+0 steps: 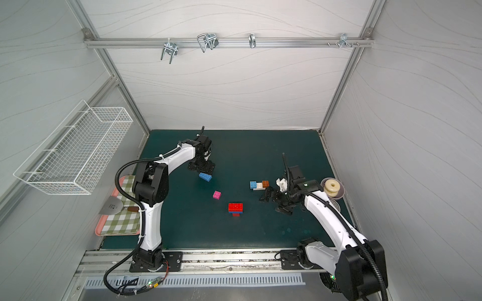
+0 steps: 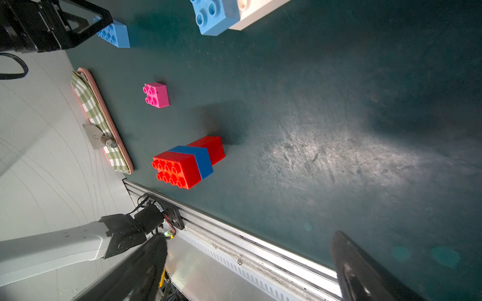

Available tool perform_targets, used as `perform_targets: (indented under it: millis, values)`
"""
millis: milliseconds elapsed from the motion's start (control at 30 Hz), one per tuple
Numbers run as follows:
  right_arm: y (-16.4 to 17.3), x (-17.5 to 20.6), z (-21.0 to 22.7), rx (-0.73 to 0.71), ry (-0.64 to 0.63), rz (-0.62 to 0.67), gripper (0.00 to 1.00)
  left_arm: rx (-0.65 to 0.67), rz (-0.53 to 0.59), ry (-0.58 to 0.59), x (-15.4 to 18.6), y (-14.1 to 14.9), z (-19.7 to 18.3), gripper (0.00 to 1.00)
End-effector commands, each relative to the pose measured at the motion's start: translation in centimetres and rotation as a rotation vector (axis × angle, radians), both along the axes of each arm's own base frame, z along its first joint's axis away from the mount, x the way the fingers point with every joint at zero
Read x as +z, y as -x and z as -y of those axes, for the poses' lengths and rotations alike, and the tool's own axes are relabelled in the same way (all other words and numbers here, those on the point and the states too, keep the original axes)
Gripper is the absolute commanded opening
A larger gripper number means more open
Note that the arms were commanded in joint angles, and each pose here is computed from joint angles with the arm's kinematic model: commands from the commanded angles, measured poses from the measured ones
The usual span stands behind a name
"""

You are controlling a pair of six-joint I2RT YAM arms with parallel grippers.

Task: Assemble a carrot with lego
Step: Pick up the lego brick from the center of the board.

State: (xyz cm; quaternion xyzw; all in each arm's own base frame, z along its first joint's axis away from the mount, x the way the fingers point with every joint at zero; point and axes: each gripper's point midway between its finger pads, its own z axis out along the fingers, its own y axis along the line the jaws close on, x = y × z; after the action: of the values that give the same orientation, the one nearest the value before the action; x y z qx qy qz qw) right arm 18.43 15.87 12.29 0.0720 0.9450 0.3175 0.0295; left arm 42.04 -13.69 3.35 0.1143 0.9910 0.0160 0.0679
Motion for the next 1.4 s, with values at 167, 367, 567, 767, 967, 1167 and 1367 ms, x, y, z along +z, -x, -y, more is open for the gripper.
perform_targets:
  millis: [167,367,567,767,967,1167,1367]
  values:
    - [0.1,0.5,0.2,0.002,-0.004,-0.008,0.99,-0.047,-0.043,0.03,-0.1,0.8,1.5,0.82]
    - [0.0,0.5,0.1,0.0,-0.009,-0.008,0.99,-0.073,-0.046,0.014,-0.3,1.4,1.6,0.89]
    - [0.1,0.6,0.2,0.004,-0.008,-0.009,0.99,-0.084,-0.048,-0.006,-0.1,1.4,1.3,0.86]
    - [0.0,0.7,0.2,0.001,-0.012,-0.008,0.99,-0.081,-0.055,-0.001,0.1,1.9,1.2,0.76]
    - [0.1,0.6,0.2,0.003,-0.014,-0.01,0.99,-0.078,-0.057,-0.008,0.1,2.0,1.2,0.71]
    - [0.2,0.6,0.3,0.0,-0.014,-0.009,0.99,-0.066,-0.067,-0.009,0.0,2.3,1.2,0.63]
    - [0.1,0.6,0.2,0.004,-0.016,-0.002,0.99,-0.02,-0.053,0.001,1.5,2.9,1.9,0.49]
